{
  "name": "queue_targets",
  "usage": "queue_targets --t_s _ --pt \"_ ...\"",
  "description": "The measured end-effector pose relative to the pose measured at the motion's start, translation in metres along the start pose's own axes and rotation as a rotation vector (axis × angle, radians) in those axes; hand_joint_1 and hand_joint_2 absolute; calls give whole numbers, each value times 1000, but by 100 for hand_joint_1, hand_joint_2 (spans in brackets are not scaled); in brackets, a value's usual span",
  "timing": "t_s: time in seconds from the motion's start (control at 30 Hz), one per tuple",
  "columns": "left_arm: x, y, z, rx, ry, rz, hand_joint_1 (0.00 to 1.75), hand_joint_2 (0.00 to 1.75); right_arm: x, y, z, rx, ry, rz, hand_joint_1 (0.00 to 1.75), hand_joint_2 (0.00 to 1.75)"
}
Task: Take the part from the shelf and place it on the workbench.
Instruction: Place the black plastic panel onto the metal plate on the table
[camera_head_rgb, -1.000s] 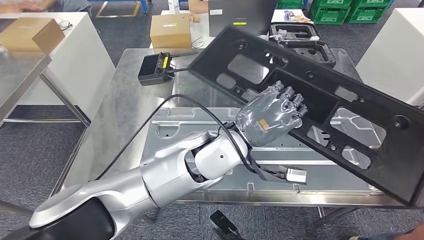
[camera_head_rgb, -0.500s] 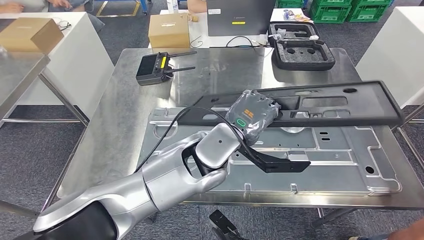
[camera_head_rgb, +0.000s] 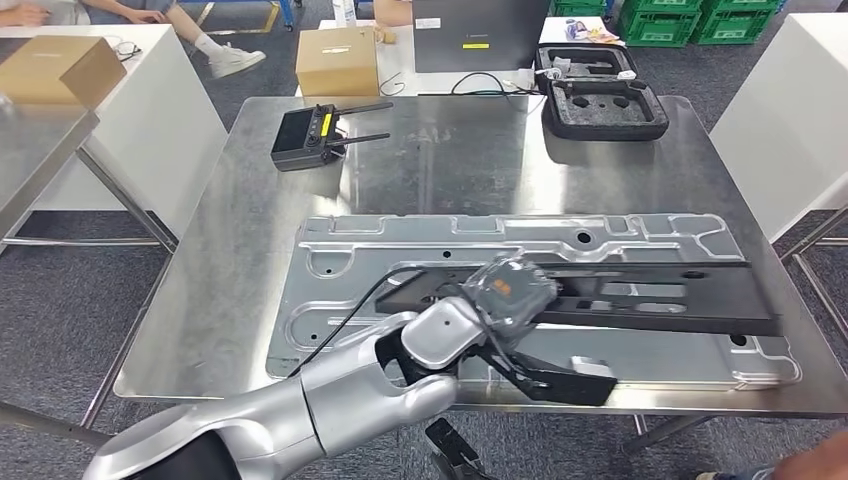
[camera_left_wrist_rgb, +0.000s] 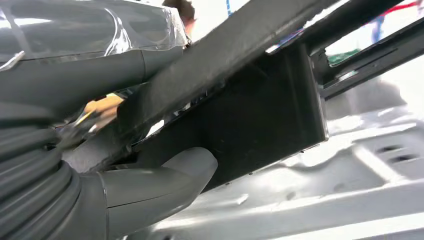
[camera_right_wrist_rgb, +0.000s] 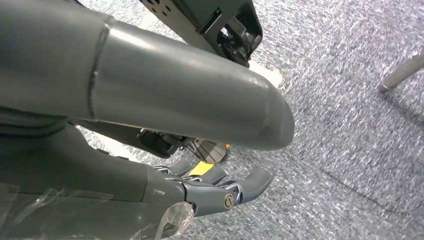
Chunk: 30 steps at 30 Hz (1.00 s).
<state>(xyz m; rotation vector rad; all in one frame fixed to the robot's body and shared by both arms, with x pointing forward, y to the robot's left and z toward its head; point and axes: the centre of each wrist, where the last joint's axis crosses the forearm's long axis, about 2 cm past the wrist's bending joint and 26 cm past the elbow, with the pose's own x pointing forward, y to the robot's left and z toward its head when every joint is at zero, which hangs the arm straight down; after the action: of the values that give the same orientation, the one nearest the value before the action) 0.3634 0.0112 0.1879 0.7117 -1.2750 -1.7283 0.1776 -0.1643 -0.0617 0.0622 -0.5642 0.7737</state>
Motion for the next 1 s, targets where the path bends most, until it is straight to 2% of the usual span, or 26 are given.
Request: queue_targets --t_s 0.17,0.47,0.6,0.77,0.9,1.0 --pt "-38 -13 -2 56 148 39 175 175 -6 1 1 -5 12 -3 0 0" --pt "-84 12 -4 275 322 238 175 175 -12 3 1 -10 26 -7 0 0" --pt "-98 19 -4 328 355 321 175 175 -12 3 1 -14 28 -8 0 0" --pt "-120 26 -1 473 360 465 175 175 -16 4 2 -17 35 -19 0 0" --pt "-134 34 -1 473 357 504 175 175 -19 4 2 -20 42 -24 0 0" --pt "-137 34 -1 437 341 521 44 175 -19 4 2 -21 41 -27 0 0"
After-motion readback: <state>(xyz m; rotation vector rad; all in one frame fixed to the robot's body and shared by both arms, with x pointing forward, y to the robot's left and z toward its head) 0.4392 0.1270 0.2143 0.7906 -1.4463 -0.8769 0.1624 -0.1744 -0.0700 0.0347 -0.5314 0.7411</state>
